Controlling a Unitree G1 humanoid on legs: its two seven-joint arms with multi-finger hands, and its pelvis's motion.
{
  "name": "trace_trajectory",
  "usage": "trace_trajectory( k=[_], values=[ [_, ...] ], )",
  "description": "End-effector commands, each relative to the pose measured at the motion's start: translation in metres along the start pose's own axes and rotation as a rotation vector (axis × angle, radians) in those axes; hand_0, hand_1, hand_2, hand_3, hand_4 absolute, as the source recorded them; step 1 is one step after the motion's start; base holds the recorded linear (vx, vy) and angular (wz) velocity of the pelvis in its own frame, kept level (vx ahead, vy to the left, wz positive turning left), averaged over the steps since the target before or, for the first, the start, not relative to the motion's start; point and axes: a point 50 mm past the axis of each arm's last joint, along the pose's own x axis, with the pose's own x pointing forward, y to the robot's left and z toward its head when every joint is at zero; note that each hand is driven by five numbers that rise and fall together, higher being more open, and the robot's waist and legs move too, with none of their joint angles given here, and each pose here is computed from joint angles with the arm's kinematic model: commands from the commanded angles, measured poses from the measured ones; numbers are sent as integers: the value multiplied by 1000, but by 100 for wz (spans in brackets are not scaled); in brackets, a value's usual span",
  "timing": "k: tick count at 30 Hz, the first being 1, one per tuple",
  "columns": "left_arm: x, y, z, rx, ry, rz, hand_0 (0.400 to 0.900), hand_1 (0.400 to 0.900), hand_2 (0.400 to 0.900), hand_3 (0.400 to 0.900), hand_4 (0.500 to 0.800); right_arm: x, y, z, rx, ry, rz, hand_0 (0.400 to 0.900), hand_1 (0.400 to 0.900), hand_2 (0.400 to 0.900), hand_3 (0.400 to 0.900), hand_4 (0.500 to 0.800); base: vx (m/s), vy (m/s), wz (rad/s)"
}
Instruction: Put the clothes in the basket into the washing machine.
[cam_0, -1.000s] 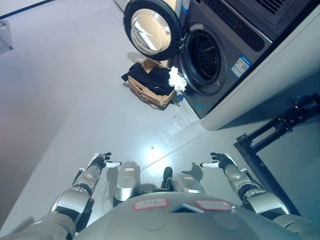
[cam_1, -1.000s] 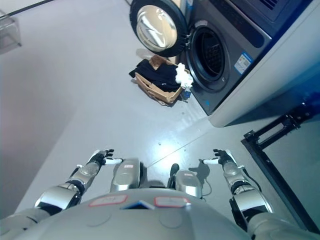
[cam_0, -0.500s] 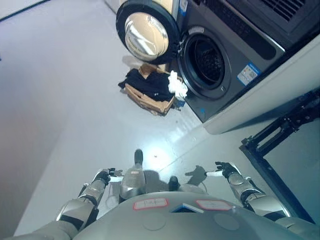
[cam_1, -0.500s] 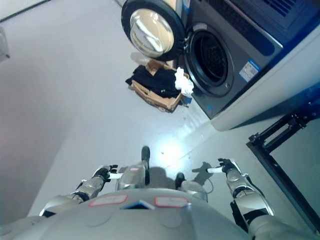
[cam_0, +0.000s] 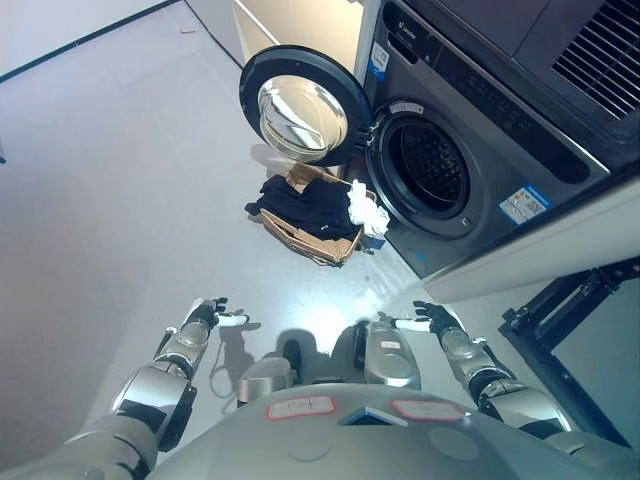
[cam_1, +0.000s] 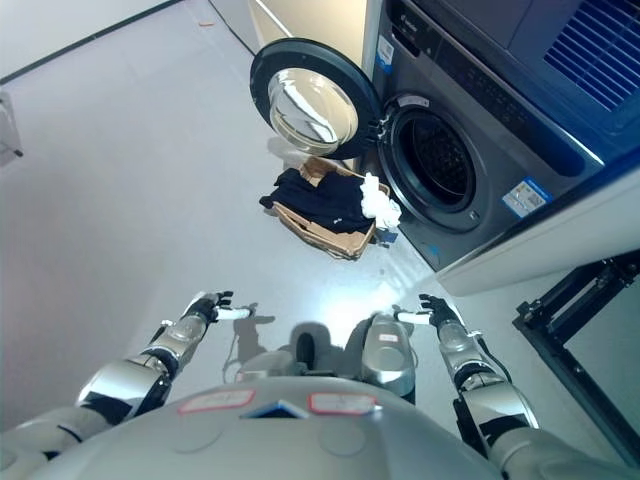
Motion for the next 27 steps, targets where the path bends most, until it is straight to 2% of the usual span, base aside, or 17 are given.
trace_trajectory(
  k=[1, 6, 9, 11, 12, 15, 20, 27],
  values=[
    [0, 13, 1, 2, -42, 42, 900, 900, 900, 900, 800, -2, -28, -15, -48, 52, -86, 900, 900, 900, 900, 800, 521, -224, 39],
    [-2, 12, -7, -32, -25, 41, 900, 900, 900, 900, 800, -1, -36, -5, -20, 5, -96, 900, 900, 900, 900, 800, 355, -192, 26],
    [-3, -8, -6, -58, -44, -4, 900, 900, 900, 900, 800, -1, -25, 6, -74, -73, -71, 900, 900, 900, 900, 800, 274, -244, 5],
    [-2, -9, 0, -66, -65, -2, 900, 900, 900, 900, 800, 0, -25, 15, -113, -103, -71, 900, 900, 900, 900, 800, 133, -260, -2],
    [-2, -7, 1, -64, -66, 0, 900, 900, 900, 900, 800, 3, -39, 41, -111, -165, -100, 900, 900, 900, 900, 800, 159, -253, -13],
    [-1, -6, 8, -77, -85, 3, 900, 900, 900, 900, 800, 0, -52, 54, -170, -226, -126, 900, 900, 900, 900, 800, 197, -159, -28],
    [-1, 5, 1, -80, -63, 39, 900, 900, 900, 900, 800, -1, -57, 54, -213, -232, -141, 900, 900, 900, 900, 800, 221, 16, -23],
    [-2, -2, 1, -32, -59, 20, 900, 900, 900, 900, 800, -1, -62, 50, -269, -221, -156, 900, 900, 900, 900, 800, 166, 105, -8]
  ],
)
